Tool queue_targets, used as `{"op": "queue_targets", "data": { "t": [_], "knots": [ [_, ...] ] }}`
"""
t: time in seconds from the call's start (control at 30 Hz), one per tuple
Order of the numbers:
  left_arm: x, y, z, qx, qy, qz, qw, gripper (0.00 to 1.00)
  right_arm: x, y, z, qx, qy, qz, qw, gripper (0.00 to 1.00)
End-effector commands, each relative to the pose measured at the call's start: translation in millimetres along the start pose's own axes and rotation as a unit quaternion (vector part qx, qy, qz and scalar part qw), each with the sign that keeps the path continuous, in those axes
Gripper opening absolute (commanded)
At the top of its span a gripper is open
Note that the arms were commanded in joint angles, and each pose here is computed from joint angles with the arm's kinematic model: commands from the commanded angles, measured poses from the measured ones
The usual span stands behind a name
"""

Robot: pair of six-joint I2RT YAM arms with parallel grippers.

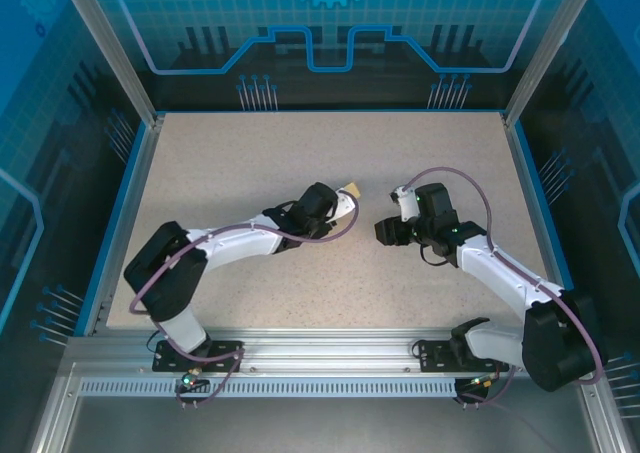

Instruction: Fold the paper box

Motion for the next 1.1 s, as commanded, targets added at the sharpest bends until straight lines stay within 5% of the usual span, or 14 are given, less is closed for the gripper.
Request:
{"op": "queue_targets", "data": {
  "t": [0.0,0.67,1.07],
  "knots": [
    [8,12,-7,0.018,0.025,-0.037,0.999,0.44,3,-1,-3,-0.004,-0.012,-0.002,1.000,0.56],
    [-33,53,-4,0.033,0.022,0.018,0.999,0.63,-2,11,6,0.009,-0.004,-0.002,1.000,0.56],
    [-38,46,-4,0.020,0.001,0.025,0.999,0.72,-5,23,16,0.020,0.010,-0.009,1.000,0.56]
  ]
}}
Point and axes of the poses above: each hand's point on the last joint's axis, 136 mm out from that joint toward the fingers, its own y axis out along the fingers, its own x axis along the line the jaws close on, z = x × y, the point moved 7 cm from there along -y, back along the fingers, and after that the axes turned 9 degrees about y, right-handed, at the moved point
